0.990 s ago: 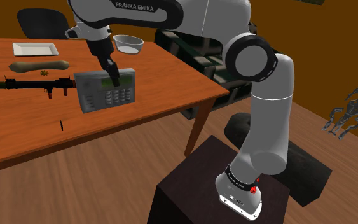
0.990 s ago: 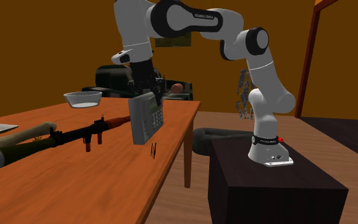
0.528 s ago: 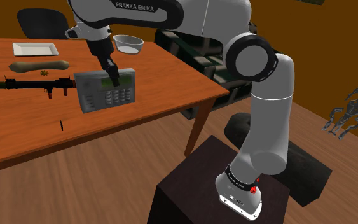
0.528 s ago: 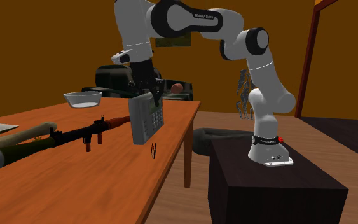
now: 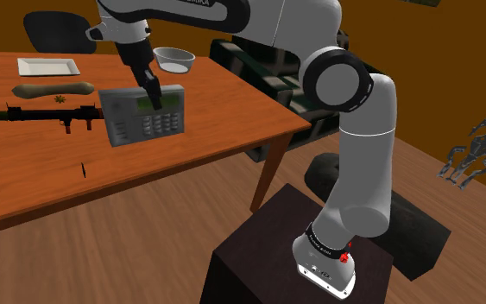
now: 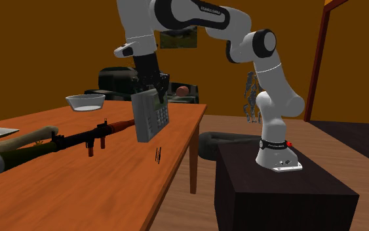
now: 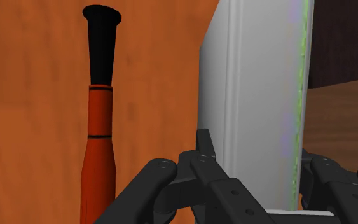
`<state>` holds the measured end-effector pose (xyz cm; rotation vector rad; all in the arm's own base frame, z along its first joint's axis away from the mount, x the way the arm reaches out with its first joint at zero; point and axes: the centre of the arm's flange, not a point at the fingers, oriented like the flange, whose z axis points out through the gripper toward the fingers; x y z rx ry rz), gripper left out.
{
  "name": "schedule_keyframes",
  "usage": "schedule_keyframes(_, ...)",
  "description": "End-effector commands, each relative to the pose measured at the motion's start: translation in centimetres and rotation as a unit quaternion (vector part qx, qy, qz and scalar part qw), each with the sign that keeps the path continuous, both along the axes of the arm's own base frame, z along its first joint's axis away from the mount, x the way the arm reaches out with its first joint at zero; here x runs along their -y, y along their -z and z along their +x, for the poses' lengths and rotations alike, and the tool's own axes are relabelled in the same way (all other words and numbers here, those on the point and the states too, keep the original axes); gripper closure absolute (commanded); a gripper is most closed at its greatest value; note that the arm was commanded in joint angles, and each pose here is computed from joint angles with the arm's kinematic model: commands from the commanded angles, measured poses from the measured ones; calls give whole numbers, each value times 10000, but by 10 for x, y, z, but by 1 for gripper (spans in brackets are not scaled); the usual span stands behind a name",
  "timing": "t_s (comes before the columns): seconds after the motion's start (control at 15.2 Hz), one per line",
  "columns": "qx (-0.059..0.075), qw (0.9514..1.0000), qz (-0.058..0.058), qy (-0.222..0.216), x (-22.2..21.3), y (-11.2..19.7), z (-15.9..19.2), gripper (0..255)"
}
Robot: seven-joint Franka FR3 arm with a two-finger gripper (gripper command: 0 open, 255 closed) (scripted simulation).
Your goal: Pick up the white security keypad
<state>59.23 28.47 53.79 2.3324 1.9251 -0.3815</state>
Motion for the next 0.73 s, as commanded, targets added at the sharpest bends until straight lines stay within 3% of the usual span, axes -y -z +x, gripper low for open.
schedule_keyframes(0.0,5,10000,2,0,0,-11,-1,255)
schedule_keyframes(0.66,5,10000,2,0,0,-54,-1,255)
